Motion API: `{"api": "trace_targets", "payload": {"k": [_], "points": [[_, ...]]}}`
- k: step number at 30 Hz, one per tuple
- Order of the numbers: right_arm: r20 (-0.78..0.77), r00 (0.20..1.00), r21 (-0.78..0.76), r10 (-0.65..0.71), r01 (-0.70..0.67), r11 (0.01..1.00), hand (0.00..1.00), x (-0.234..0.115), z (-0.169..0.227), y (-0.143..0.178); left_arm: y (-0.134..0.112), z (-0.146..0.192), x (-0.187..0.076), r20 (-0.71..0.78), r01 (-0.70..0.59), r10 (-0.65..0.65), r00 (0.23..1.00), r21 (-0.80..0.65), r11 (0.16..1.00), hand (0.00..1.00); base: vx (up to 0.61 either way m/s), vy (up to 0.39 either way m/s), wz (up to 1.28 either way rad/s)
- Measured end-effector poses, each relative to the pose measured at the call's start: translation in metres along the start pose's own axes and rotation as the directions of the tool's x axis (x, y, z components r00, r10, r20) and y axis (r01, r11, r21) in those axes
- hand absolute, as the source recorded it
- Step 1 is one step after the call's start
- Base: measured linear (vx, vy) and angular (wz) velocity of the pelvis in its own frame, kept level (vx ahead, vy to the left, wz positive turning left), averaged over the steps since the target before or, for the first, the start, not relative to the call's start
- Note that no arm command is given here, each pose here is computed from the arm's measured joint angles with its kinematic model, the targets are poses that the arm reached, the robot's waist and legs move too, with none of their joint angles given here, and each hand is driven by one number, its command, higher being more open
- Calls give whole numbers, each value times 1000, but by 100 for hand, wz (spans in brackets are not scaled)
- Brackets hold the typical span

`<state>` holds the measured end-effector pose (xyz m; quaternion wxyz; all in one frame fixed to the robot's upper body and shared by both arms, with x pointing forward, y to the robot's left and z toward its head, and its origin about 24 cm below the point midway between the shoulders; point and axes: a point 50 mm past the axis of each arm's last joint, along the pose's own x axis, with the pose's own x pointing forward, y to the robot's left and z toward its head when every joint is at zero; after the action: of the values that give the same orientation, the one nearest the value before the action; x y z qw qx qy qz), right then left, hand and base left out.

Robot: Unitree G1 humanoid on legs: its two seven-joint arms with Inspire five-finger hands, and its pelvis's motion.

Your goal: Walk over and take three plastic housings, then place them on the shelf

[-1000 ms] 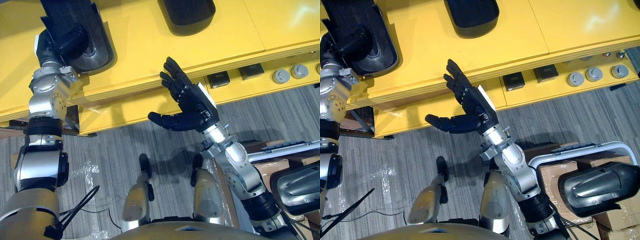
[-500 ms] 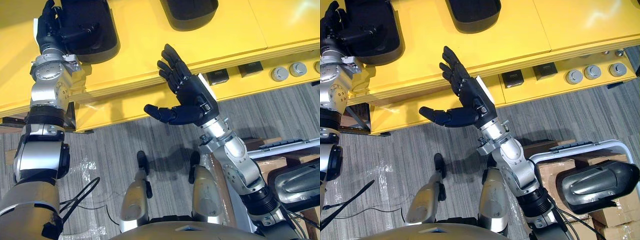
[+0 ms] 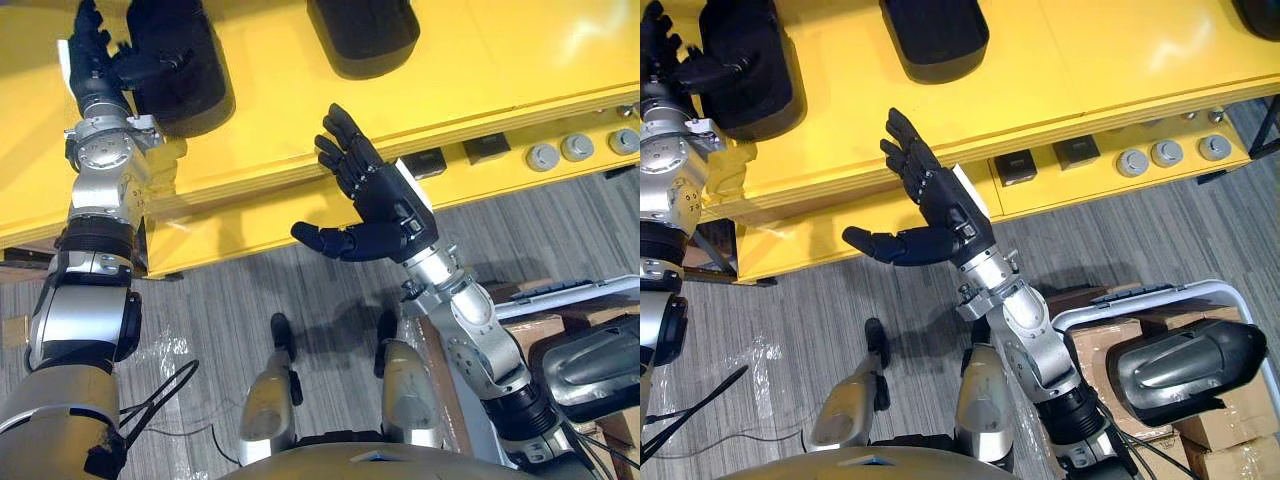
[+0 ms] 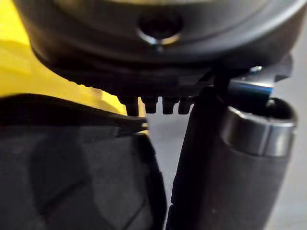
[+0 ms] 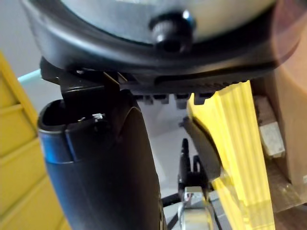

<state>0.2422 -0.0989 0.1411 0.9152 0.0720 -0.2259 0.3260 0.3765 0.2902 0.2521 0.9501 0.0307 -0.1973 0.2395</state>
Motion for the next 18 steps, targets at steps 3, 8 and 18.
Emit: {"api": "trace_targets", "payload": {"k": [3,8,18], "points": [[2,1000,5,8,-8,1000,100,-3,-2,1,4,12,0,103,-61,63,993,-18,998,100,21,-21,-6],[-26,1000,17,3,-2,1000,100,-4,-14,1,16,32,-16,291,-148,171,941,-97,984,100,19,-9,4],[-58,998,-3,-22,22,1000,100,-1,-22,13,23,-24,-75,221,-111,129,967,-91,990,100,-14,12,13]]}}
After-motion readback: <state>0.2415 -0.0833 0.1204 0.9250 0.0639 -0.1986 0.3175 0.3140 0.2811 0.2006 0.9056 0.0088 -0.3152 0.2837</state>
